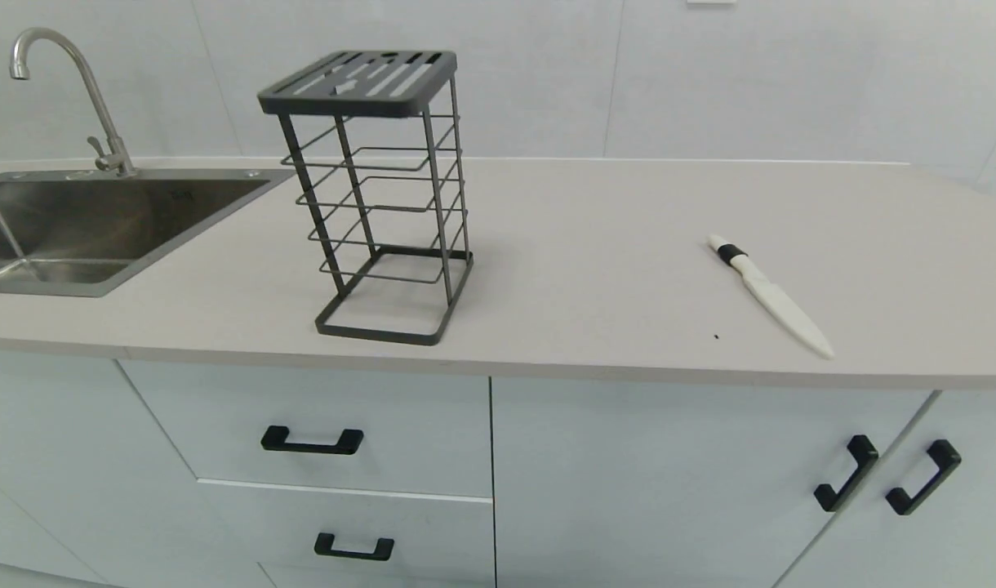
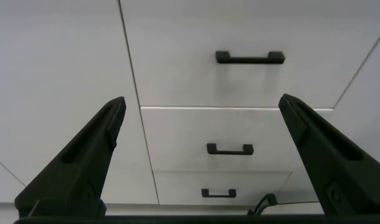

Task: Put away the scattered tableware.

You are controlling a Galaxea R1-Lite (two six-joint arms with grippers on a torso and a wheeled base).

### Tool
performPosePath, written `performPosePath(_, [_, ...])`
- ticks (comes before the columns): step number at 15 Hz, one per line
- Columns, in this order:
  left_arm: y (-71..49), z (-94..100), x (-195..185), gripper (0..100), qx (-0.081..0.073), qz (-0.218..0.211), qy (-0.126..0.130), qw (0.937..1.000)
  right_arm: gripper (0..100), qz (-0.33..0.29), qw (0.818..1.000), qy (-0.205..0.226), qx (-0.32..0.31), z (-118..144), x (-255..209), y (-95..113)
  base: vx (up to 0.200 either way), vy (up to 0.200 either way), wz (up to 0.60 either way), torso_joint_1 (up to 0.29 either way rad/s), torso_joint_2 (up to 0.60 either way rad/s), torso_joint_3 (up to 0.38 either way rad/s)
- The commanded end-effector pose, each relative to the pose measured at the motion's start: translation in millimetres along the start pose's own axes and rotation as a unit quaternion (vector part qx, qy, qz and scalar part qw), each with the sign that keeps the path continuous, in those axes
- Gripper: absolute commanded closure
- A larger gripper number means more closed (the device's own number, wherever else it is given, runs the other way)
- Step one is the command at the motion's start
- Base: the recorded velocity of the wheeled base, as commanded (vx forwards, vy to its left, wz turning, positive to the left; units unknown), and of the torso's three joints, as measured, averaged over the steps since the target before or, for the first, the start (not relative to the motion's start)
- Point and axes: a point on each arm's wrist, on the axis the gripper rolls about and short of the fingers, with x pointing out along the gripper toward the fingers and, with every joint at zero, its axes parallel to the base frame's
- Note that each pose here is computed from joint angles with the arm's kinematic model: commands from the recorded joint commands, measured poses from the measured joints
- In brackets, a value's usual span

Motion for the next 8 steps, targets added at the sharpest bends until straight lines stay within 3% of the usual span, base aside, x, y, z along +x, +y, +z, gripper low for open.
performPosePath(1, [0.0, -0.1, 0.1, 0, 0.000, 0.000, 0.001, 1.0000, 0, 0.000, 1.000, 0.001, 0.000, -0.3, 0.1, 0.0, 0.000, 0.000, 0.00, 0.227, -0.55, -0.217])
performPosePath(4, [0.0, -0.1, 0.1, 0, 0.000, 0.000, 0.001, 1.0000, 0, 0.000, 1.000, 0.001, 0.000, -0.3, 0.1, 0.0, 0.000, 0.000, 0.00, 0.225, -0.49, -0.216])
performPosePath(7, [0.0, -0.1, 0.1, 0, 0.000, 0.000, 0.001, 1.0000, 0, 0.000, 1.000, 0.001, 0.000, -0.3, 0.1, 0.0, 0.000, 0.000, 0.00, 0.095, -0.49, -0.219])
performPosePath(8, [0.1, -0.1, 0.1, 0, 0.000, 0.001, 0.001, 1.0000, 0, 0.000, 1.000, 0.001, 0.000, -0.3, 0.1, 0.0, 0.000, 0.000, 0.00, 0.373, -0.50, -0.227])
